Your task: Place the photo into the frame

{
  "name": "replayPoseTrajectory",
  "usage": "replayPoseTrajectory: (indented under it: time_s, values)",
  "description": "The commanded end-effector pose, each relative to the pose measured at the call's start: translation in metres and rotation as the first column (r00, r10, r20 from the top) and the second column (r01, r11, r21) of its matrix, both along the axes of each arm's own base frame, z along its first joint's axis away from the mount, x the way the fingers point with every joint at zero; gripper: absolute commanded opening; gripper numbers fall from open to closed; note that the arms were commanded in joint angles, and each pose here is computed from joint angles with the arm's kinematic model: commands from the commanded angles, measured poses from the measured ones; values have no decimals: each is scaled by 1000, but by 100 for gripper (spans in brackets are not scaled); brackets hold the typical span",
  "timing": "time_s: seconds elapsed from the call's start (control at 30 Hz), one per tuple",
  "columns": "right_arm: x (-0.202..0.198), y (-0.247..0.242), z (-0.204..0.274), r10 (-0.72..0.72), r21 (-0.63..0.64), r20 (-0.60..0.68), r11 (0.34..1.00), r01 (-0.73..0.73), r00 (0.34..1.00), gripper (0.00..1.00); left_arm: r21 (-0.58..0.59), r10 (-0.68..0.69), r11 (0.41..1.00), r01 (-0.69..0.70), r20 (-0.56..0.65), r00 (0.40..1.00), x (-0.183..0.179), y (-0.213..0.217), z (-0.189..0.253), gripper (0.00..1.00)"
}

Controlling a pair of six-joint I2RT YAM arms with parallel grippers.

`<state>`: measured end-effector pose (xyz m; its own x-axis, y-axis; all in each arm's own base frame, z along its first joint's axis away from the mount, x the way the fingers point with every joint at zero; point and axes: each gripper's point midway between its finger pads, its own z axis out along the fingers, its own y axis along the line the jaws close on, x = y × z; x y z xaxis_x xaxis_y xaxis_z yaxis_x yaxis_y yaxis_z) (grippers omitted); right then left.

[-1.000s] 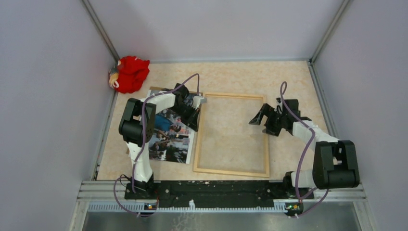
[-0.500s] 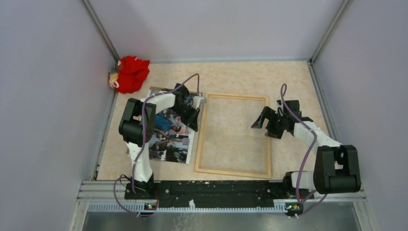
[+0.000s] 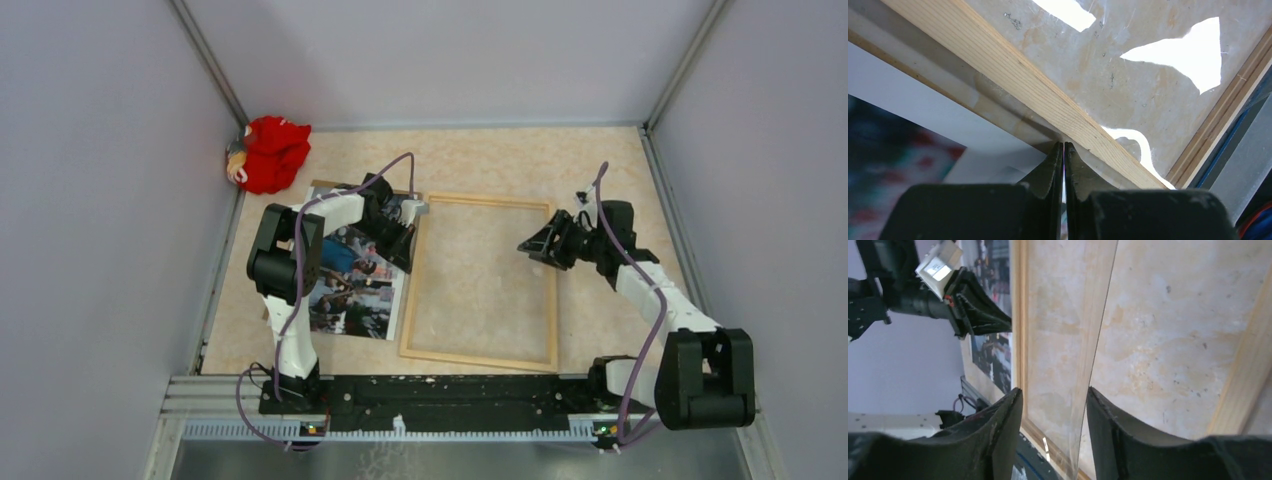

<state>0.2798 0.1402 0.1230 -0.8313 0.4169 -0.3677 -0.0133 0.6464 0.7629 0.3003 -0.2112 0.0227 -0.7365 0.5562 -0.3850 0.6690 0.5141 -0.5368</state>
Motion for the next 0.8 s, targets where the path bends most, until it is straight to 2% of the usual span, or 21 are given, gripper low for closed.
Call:
replayPoseTrajectory:
  time_s: [0.0, 0.2, 0.33, 0.5, 0.77]
  values:
    - [-1, 16, 24, 66, 108, 93, 991, -76, 993, 44, 0, -4, 1000, 4, 13, 1000, 5, 0, -2, 9]
    - [0, 27, 34, 112, 102, 139, 987, -127, 984, 20, 1, -2, 1000, 2, 12, 1000, 5, 0, -2, 9]
    - [0, 37, 64, 151, 79, 253, 981, -176, 956, 5, 3, 0, 1000, 0, 17, 1000, 7, 0, -1, 8]
    - [-7, 42, 87, 167, 82, 359, 975, -209, 918, 3, 1, 4, 1000, -4, 13, 1000, 8, 0, 0, 8]
    - [-10, 41, 83, 153, 90, 375, 976, -200, 914, 0, 0, 10, 1000, -10, 11, 1000, 9, 3, 0, 7]
